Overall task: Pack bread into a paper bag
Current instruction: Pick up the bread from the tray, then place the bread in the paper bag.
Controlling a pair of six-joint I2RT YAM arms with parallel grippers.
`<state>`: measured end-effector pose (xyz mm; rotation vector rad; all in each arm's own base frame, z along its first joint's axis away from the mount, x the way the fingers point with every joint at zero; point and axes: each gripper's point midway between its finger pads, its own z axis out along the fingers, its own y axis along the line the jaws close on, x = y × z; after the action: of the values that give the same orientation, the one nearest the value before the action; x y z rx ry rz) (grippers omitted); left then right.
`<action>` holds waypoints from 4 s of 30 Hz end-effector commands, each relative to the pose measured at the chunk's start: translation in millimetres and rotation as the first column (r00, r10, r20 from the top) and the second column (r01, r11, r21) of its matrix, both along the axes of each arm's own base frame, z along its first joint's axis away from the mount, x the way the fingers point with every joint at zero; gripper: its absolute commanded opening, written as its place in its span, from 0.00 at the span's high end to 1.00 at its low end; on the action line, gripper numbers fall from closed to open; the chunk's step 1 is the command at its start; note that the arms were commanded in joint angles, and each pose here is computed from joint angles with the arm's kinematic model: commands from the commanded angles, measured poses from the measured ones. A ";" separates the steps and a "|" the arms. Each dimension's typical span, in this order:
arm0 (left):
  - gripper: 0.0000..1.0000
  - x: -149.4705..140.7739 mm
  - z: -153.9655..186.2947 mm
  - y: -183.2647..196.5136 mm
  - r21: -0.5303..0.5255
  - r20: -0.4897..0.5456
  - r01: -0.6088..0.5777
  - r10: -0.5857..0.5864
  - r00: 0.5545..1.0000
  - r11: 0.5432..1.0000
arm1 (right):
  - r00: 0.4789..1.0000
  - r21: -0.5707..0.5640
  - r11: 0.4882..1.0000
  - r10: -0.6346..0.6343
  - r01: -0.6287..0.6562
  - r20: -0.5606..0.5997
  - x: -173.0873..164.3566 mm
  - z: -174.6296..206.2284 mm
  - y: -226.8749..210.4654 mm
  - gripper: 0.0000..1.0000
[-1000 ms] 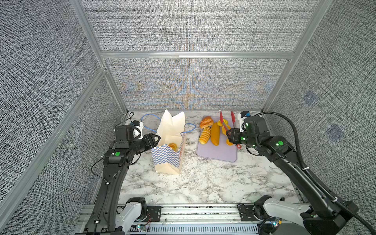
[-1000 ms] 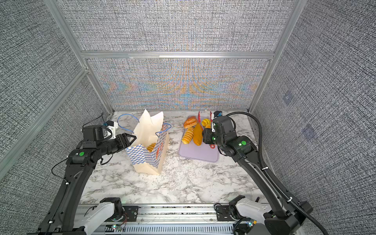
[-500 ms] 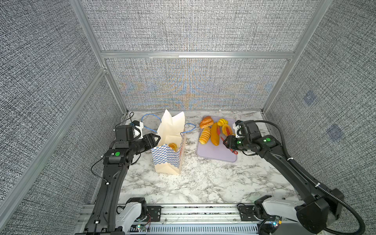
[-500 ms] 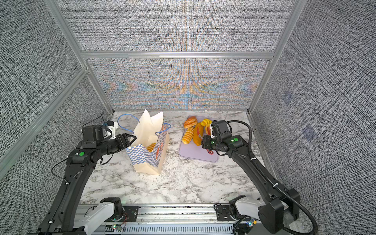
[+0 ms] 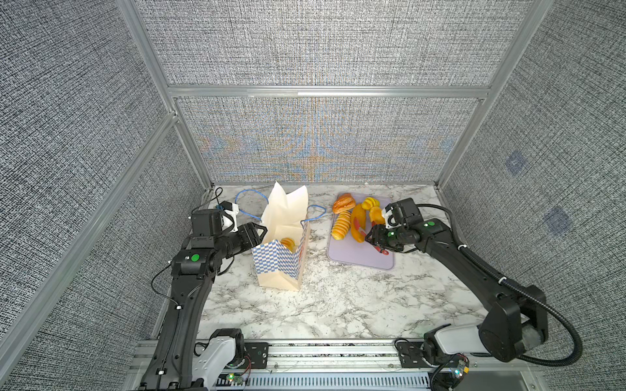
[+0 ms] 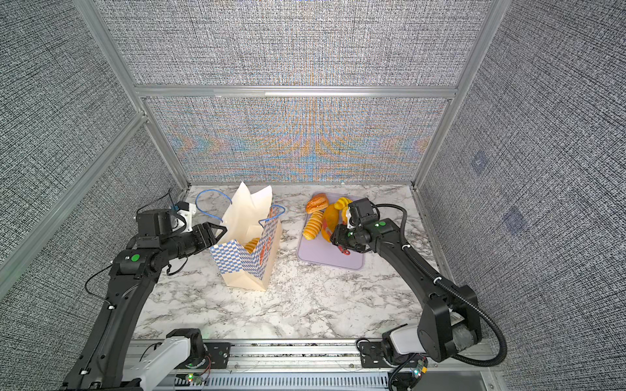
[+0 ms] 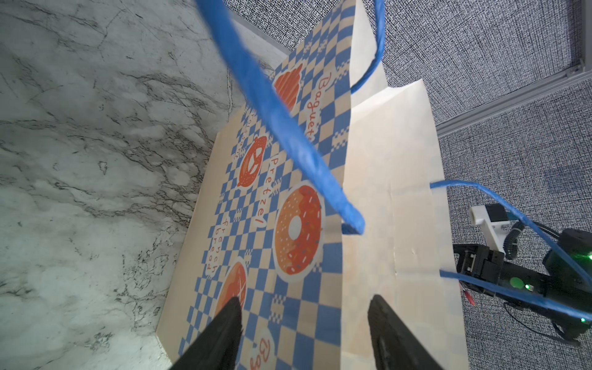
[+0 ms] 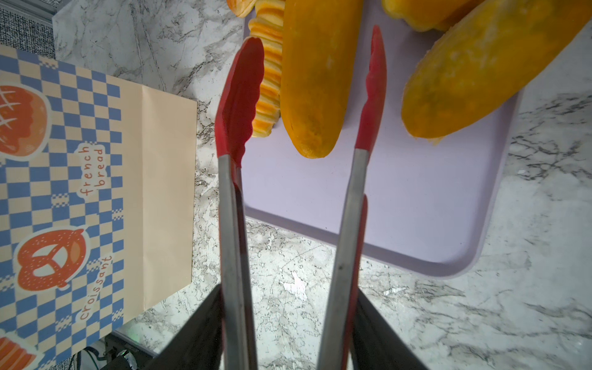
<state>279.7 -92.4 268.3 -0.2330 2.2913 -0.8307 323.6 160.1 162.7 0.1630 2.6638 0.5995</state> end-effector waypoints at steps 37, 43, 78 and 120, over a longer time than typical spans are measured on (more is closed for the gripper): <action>0.36 -1.4 0.7 0.5 0.005 0.013 0.001 -0.001 1.000 1.000 | 1.000 0.134 0.991 -0.018 0.019 -0.006 -2.3 -8.7 16.0 0.61; 0.36 -0.7 1.0 -0.1 0.002 0.015 0.002 -0.002 1.000 1.000 | 1.000 0.163 0.986 -0.029 0.028 0.006 -16.4 1.1 13.8 0.62; 0.40 0.7 4.7 1.7 -0.001 0.025 -0.016 0.016 1.000 1.000 | 0.878 0.203 0.948 0.129 -0.245 0.461 -63.3 191.3 37.1 0.64; 0.65 -3.3 2.0 1.3 -0.017 0.025 -0.024 0.024 0.999 1.000 | 0.808 0.162 0.903 0.261 -0.397 0.528 -122.9 234.3 189.4 0.64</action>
<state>274.1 -89.5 265.7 -0.2664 2.2782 -0.8239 195.7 342.0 383.1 -0.4208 2.1597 0.9087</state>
